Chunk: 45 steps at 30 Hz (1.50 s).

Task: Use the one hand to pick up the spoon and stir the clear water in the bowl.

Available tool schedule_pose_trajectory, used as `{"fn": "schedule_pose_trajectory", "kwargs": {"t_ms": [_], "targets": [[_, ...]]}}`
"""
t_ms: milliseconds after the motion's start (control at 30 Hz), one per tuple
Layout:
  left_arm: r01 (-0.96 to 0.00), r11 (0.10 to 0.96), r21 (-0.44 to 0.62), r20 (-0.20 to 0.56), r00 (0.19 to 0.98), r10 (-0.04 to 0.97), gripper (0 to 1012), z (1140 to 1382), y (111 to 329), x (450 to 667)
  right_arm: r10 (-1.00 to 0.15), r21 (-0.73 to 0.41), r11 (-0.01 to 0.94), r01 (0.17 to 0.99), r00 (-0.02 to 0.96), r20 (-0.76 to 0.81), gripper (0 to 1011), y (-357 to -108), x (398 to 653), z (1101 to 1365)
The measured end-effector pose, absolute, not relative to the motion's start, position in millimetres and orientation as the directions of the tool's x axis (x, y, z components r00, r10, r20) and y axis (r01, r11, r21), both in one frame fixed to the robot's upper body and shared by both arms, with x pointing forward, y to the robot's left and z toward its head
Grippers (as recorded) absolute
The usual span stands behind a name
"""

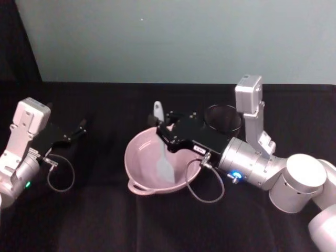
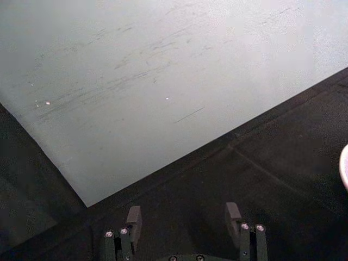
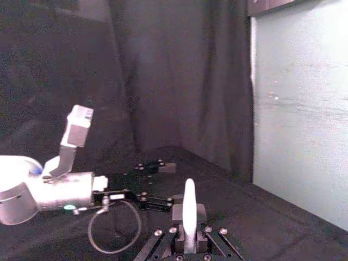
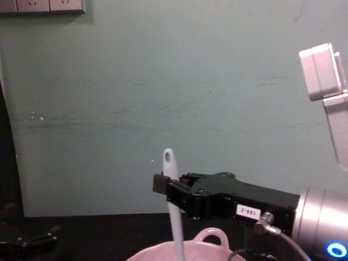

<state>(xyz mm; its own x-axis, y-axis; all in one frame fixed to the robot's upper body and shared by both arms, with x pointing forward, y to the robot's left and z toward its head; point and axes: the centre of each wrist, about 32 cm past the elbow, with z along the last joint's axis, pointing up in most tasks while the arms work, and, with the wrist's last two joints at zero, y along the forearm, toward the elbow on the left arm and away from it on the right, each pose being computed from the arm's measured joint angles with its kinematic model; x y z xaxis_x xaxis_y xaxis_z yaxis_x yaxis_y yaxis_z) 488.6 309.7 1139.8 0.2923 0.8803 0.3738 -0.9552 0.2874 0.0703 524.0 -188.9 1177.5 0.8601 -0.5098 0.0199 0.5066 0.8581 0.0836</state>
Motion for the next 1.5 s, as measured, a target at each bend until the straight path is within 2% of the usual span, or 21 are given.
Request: {"fn": "schedule_pose_trajectory", "kwargs": {"t_ms": [433, 767, 1067, 1500], "targets": [[-0.955, 0.287, 0.070, 0.374, 0.292, 0.880, 1011, 1140, 310, 489, -0.480, 0.088, 0.874, 0.477, 0.877, 0.016, 117, -159, 534, 1179], [-0.955, 0.287, 0.070, 0.374, 0.292, 0.880, 1011, 1140, 310, 489, -0.549, 0.088, 0.834, 0.545, 0.835, 0.031, 117, -142, 558, 1174], [-0.955, 0.287, 0.070, 0.374, 0.292, 0.880, 1011, 1140, 310, 489, -0.627, 0.109, 0.777, 0.619, 0.778, 0.049, 116, -150, 573, 1170], [-0.955, 0.287, 0.070, 0.374, 0.292, 0.880, 1011, 1140, 310, 489, -0.621, 0.118, 0.782, 0.613, 0.782, 0.050, 117, -178, 555, 1172]]}}
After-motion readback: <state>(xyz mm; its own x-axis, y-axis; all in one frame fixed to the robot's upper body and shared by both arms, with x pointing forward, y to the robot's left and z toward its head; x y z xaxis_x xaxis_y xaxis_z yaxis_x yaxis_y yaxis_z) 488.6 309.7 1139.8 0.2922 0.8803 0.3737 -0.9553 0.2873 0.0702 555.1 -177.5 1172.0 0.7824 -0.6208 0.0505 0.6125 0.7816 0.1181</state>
